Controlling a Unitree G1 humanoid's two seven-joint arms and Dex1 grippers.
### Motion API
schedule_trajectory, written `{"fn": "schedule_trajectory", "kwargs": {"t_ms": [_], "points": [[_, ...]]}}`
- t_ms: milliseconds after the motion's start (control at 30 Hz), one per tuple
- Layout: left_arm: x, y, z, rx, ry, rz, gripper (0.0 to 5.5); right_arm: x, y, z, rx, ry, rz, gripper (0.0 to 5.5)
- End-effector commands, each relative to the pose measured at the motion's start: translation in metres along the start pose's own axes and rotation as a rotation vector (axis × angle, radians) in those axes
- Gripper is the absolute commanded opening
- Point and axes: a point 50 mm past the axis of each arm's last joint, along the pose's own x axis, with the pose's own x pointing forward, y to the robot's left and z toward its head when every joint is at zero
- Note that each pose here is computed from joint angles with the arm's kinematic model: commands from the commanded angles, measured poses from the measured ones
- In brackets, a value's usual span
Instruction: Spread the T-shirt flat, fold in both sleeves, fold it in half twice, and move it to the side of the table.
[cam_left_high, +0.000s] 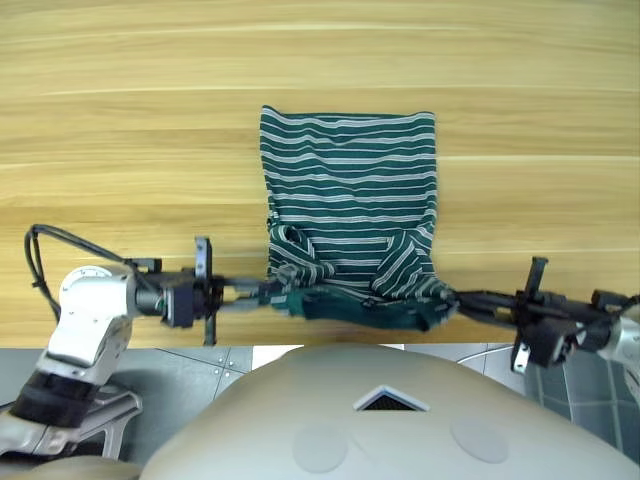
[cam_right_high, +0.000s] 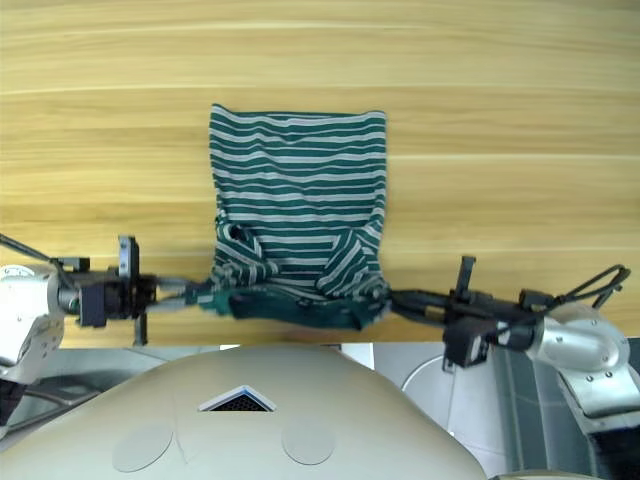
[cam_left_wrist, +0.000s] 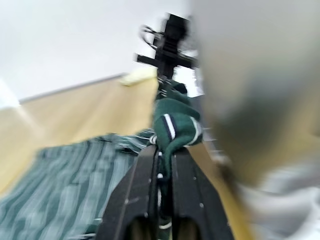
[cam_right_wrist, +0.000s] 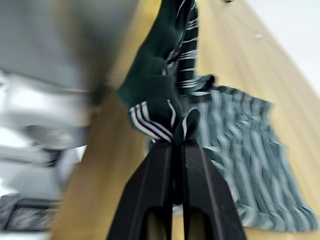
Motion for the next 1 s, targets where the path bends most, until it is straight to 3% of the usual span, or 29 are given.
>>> {"fn": "schedule_trajectory", "kwargs": {"t_ms": [33, 200, 367, 600, 733, 1000], "points": [[0.004, 0.028, 0.0, 0.087, -0.015, 0.125, 0.12, 0.011, -0.028, -0.002, -0.046, 0.004, -0.103, 0.03], [0.003, 0.082, -0.002, 0.179, -0.029, 0.315, 0.12, 0.029, -0.077, -0.017, -0.088, 0.076, -0.282, 0.03], [0.01, 0.132, -0.046, 0.101, 0.148, 0.423, 0.12, 0.057, -0.126, -0.04, -0.101, 0.198, -0.421, 0.03], [0.03, 0.176, -0.09, -0.02, 0.401, 0.568, 0.12, 0.092, -0.167, -0.083, -0.082, 0.39, -0.526, 0.03], [0.039, 0.194, -0.094, -0.048, 0.485, 0.695, 0.12, 0.11, -0.176, -0.112, -0.039, 0.513, -0.561, 0.03], [0.038, 0.189, -0.114, -0.064, 0.716, 0.792, 0.12, 0.143, -0.148, -0.139, 0.067, 0.553, -0.474, 0.03]]}}
